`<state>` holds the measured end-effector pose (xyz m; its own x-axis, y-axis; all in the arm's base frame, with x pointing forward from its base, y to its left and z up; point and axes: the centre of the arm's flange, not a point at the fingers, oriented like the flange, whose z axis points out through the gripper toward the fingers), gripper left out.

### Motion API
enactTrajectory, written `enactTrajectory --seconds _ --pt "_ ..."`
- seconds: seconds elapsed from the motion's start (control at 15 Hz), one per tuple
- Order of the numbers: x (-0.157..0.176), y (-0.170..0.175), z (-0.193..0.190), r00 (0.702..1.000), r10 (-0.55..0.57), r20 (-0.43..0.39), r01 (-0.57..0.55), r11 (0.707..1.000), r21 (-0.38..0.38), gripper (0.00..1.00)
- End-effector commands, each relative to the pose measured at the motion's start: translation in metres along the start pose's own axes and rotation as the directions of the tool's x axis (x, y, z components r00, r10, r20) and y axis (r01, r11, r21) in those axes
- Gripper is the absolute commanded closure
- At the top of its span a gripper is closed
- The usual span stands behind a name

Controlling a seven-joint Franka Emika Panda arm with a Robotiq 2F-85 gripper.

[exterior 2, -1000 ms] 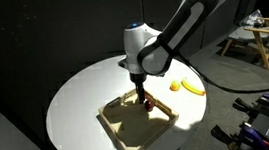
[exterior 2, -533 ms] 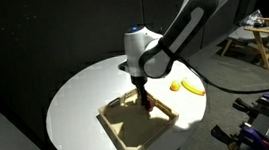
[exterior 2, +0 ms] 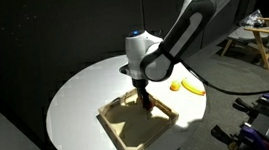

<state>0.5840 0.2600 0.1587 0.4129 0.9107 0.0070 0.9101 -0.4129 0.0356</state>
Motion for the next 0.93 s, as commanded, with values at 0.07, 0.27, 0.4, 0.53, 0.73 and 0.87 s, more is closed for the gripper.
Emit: enactTrajectory --seconds 0.07,0.27,0.4,0.53,0.73,0.87 --pt "-0.003 0.006 0.005 0.999 -0.036 -0.014 0.036 0.999 -0.015 0.0" --pt "-0.003 0.007 0.008 0.999 -0.038 -0.015 0.038 0.999 -0.013 0.0" --pt "-0.004 0.006 0.011 0.999 -0.038 -0.014 0.038 0.999 -0.011 0.0" --pt "-0.005 0.006 0.013 0.999 -0.036 -0.013 0.036 0.999 -0.009 0.0" --pt "-0.007 0.007 0.015 0.999 -0.033 -0.01 0.033 0.999 -0.009 0.0" --pt "-0.009 0.009 0.016 1.0 -0.029 -0.008 0.029 1.0 -0.008 0.0"
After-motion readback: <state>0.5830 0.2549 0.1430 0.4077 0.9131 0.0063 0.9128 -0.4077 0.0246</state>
